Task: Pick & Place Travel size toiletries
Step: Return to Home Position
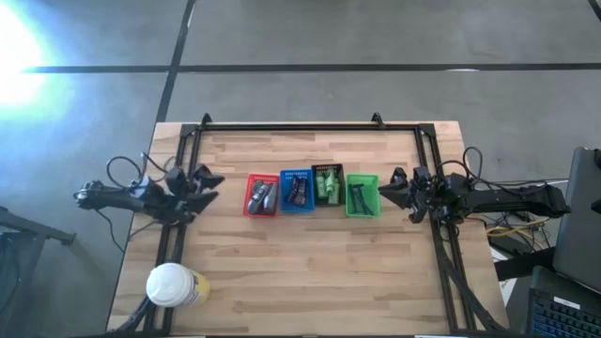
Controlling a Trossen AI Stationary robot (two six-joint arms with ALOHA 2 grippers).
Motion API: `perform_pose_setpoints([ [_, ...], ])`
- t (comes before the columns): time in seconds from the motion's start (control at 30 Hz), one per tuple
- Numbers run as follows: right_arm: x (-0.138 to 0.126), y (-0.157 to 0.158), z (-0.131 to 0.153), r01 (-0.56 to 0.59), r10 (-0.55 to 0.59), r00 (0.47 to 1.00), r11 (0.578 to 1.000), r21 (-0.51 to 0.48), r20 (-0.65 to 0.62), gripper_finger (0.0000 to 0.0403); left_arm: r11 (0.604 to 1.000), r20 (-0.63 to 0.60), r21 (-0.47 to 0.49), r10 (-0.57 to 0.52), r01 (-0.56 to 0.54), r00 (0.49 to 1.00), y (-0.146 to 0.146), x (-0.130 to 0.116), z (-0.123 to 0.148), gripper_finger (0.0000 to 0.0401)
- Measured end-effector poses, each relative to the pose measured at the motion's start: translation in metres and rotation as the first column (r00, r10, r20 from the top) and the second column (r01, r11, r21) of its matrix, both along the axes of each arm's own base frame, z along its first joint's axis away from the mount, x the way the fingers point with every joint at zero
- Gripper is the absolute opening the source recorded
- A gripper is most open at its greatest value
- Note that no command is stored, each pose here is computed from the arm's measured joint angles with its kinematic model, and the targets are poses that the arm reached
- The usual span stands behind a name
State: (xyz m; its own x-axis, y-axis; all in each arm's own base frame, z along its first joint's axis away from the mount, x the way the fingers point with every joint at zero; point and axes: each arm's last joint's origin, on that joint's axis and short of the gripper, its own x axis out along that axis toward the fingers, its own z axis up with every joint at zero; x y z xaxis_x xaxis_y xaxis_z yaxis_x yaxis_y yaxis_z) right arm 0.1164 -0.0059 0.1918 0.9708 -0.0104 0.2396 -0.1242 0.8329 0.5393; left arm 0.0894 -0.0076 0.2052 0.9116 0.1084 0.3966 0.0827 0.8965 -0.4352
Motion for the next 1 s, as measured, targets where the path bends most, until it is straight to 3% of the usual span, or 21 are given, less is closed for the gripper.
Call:
perform_pose_setpoints([
  [0.1,0.0,0.0,0.0,0.0,0.0,1.0,1.0,0.0,0.004,0.0056,0.999,-0.136,0.024,0.03,-0.027,0.99,0.002,0.003,-0.013,0.0287],
  [0.23,-0.002,0.0,0.002,0.0,0.0,1.0,1.0,-0.001,0.018,0.0052,0.994,-0.353,0.061,0.103,-0.087,0.93,0.009,0.007,-0.034,0.0287],
  [0.53,-0.011,0.001,-0.001,0.001,-0.001,1.0,1.0,0.0,-0.008,0.0076,0.971,-0.353,0.069,0.24,-0.231,0.904,0.025,0.006,-0.035,0.0287],
  [1.0,-0.017,0.001,-0.017,0.001,0.0,0.988,1.0,0.01,-0.155,0.0116,0.969,-0.356,0.069,0.248,-0.239,0.901,0.026,0.006,-0.035,0.0287],
])
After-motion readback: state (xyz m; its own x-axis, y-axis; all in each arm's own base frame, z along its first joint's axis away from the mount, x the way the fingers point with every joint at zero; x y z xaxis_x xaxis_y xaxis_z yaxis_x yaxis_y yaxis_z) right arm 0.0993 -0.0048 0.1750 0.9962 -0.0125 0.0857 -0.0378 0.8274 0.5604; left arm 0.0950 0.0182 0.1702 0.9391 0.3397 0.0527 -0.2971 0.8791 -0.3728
